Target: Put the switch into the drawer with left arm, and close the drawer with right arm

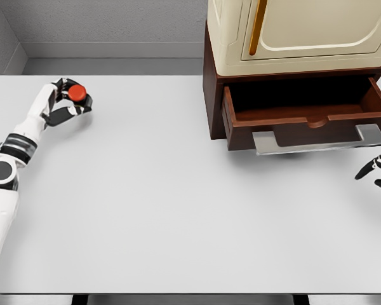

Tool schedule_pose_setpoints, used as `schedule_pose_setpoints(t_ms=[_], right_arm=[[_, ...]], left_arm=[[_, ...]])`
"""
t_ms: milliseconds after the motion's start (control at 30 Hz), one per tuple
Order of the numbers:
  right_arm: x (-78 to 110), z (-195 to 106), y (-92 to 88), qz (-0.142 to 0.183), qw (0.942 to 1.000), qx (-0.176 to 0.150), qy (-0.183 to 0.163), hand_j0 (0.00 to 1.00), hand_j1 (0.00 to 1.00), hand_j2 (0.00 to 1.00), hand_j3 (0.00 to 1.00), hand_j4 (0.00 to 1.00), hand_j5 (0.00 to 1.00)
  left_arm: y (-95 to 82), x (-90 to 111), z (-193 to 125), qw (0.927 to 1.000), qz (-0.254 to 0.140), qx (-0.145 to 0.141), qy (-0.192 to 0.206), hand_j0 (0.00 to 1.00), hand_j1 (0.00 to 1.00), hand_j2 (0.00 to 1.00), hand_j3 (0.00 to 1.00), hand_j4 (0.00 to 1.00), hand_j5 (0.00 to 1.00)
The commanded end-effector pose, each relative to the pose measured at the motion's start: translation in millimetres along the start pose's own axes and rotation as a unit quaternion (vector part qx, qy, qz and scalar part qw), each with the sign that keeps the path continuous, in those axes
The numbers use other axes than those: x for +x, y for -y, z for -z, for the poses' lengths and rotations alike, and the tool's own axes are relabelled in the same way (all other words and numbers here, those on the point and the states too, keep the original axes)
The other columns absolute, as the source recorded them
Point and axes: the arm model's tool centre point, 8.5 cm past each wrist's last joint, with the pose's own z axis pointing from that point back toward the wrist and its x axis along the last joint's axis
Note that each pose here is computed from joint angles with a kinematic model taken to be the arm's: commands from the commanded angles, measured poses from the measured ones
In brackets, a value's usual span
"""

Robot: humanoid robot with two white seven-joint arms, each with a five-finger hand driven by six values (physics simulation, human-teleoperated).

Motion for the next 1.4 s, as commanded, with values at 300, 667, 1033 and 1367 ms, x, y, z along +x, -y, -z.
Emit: schedule_pose_setpoints(t_ms=[300, 667, 1033, 1367], right_arm=[[0.3, -0.7, -1.3, 0.008, 1.0, -0.001, 0.002, 0.55, 0.55, 0.55, 0.55, 0.55, 0.55], [0.2, -1.1, -1.4, 0.008, 1.0, -0.001, 0.001, 0.55, 0.55, 0.55, 0.55, 0.55, 0.55], [0.2, -1.1, -1.4, 0.008, 1.0, -0.001, 0.001, 0.55, 0.55, 0.55, 0.55, 0.55, 0.55], [0.3, -1.0, -2.3, 0.009, 1.0, 0.0, 0.001, 0.55, 0.55, 0.55, 0.55, 0.55, 0.55]], left_arm=[[25.7, 32.1, 10.8, 0.9982, 0.006, -0.032, 0.051, 0.35, 0.35, 0.35, 0.35, 0.35, 0.35], [50.9, 53.6, 12.9, 0.9949, 0.002, -0.053, 0.086, 0.35, 0.35, 0.35, 0.35, 0.35, 0.35], [73.0, 74.4, 12.0, 0.9904, -0.01, -0.066, 0.121, 0.35, 0.35, 0.35, 0.35, 0.35, 0.35], [95.2, 99.4, 13.7, 0.9841, -0.015, -0.087, 0.154, 0.35, 0.35, 0.35, 0.35, 0.35, 0.35]])
